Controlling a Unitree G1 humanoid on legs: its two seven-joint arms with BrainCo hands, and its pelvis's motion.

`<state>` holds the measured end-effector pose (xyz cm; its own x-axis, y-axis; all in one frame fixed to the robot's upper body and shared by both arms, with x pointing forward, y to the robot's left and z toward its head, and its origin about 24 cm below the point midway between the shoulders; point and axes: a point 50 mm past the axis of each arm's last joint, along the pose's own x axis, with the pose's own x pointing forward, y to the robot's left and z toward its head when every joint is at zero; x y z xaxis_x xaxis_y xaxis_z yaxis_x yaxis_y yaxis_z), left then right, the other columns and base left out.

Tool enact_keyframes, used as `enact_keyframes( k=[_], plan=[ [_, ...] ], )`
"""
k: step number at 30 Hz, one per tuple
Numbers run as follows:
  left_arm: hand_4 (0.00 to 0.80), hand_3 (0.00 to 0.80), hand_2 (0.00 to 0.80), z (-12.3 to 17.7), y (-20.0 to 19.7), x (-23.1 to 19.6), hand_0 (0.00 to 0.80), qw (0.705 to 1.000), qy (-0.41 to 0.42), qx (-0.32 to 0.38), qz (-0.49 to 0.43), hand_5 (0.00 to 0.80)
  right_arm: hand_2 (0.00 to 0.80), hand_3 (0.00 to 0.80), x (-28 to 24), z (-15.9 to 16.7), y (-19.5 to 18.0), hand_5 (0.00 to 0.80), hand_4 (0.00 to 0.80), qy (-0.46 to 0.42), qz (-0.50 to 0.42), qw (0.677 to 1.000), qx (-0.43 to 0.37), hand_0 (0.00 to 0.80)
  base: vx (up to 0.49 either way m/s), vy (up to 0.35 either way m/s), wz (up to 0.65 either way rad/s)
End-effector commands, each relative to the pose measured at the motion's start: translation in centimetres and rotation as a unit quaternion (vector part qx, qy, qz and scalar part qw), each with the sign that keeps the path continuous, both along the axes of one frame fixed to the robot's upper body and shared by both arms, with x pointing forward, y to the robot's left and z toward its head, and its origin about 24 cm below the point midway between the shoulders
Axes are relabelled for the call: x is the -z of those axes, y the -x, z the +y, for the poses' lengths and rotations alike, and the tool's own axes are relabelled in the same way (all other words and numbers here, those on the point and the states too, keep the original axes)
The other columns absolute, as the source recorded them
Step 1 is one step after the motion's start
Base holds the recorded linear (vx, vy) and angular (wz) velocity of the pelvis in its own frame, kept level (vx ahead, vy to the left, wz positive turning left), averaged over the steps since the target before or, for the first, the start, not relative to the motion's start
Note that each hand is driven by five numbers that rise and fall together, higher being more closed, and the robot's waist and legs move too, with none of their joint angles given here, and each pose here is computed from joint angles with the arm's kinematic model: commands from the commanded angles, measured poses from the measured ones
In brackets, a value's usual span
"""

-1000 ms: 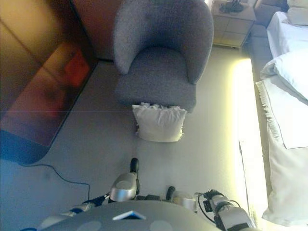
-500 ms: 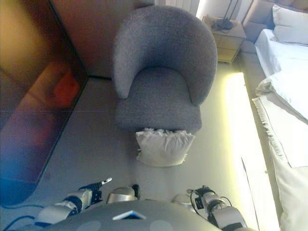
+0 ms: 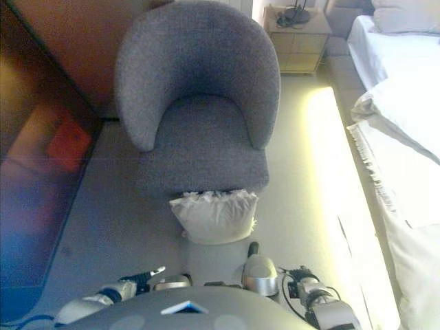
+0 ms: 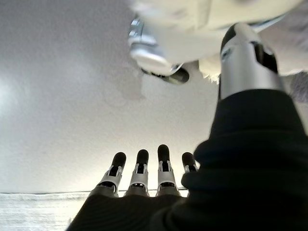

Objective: Pick up the cushion and take it to the sofa

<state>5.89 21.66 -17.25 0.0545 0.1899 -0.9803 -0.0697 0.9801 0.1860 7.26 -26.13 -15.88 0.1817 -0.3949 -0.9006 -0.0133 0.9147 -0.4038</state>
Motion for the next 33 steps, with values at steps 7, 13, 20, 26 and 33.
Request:
enact_keyframes(
  k=[7,13,20,26,33],
  plan=[
    [0.0,0.0,0.0,1.6,-1.7,-0.6,0.0,0.997,-0.04,0.044,-0.05,0.0,0.0,0.0,-0.4,0.1,-2.5,0.0,0.0,0.009,-0.016,0.998,-0.061,0.0,0.175,-0.152,0.17],
    [0.0,0.0,0.0,1.3,-1.8,-0.5,0.0,0.999,-0.021,0.004,-0.043,0.0,0.0,0.0,-0.7,-0.2,-3.0,0.0,0.0,0.023,-0.011,0.998,-0.05,0.0,0.186,0.184,0.22],
    [0.0,0.0,0.0,1.2,-1.3,-0.4,0.0,0.999,-0.018,0.042,-0.028,0.0,0.0,0.0,-0.4,-0.1,-2.0,0.0,0.0,0.04,-0.006,0.999,-0.019,0.0,0.209,0.246,-0.08],
    [0.0,0.0,0.0,2.4,-3.0,-1.0,0.0,0.996,-0.06,0.053,-0.05,0.0,0.0,0.0,-0.2,0.7,-2.1,0.0,0.0,0.032,-0.013,0.999,-0.036,0.0,0.142,0.035,-0.07],
    [0.0,0.0,0.0,2.2,-10.2,-3.3,0.0,0.969,-0.112,0.127,-0.18,0.0,0.0,0.0,-2.3,0.6,-8.2,0.0,0.0,0.05,-0.116,0.992,-0.032,0.0,-0.192,-0.16,-0.27]
  ],
)
